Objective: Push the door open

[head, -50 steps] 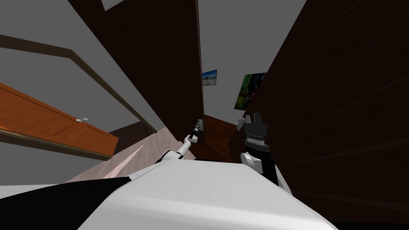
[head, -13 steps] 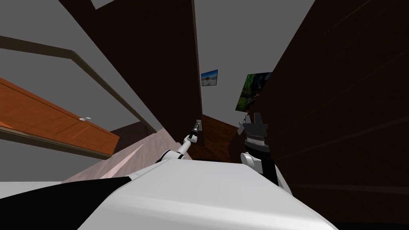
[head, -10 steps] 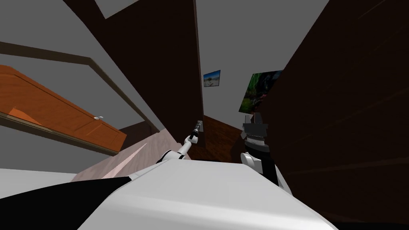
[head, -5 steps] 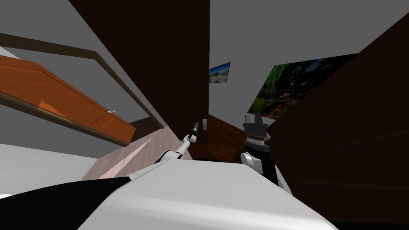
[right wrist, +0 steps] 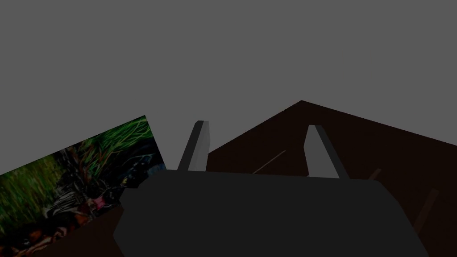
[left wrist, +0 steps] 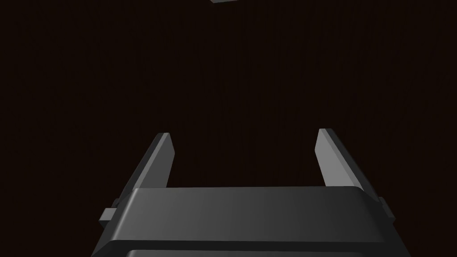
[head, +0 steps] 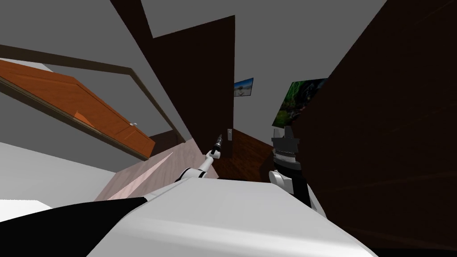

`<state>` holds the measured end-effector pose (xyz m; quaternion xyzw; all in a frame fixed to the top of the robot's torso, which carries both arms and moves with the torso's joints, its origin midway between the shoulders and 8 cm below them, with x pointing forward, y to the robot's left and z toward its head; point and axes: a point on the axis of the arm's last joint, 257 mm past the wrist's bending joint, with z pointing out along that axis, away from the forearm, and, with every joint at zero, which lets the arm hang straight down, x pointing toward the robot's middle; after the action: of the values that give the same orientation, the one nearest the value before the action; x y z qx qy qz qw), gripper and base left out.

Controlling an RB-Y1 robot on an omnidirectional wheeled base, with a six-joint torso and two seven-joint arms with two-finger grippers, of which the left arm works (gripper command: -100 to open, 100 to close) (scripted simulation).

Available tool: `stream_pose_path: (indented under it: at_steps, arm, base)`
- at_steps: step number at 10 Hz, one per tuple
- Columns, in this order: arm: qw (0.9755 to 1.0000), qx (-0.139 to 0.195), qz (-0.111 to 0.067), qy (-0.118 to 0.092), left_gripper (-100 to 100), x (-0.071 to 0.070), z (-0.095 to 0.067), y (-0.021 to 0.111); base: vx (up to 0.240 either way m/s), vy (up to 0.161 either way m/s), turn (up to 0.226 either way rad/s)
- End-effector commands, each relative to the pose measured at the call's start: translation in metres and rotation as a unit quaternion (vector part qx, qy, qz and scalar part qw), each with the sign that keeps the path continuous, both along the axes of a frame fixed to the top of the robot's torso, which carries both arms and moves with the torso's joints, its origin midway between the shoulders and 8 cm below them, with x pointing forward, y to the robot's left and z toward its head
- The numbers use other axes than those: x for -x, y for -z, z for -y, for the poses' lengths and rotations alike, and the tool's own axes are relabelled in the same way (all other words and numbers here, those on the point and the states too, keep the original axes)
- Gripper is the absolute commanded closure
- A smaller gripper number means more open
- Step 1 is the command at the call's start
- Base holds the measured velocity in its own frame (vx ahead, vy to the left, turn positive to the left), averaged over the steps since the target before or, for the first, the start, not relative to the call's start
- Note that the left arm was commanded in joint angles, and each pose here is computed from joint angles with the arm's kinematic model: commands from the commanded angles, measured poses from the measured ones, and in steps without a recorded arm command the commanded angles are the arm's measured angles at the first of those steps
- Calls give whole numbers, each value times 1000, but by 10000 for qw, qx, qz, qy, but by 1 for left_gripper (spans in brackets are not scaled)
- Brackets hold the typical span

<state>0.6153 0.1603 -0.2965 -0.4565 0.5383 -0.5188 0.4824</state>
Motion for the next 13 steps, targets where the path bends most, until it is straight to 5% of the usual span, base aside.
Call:
stream_pose_path:
  at_steps: [1, 5, 10, 13]
  arm:
    - [9999, 100, -19, -4, -100, 0, 12, -1]
    - [9998, 205, -43, 16, -100, 1, 26, 0]
    - [9999, -52, 21, -139, -100, -3, -11, -2]
    - [9998, -70, 41, -175, -100, -3, -15, -3]
  base:
    - [-232, -75, -17]
    - [-118, -111, -15]
    - [133, 95, -2]
    - [249, -7, -29]
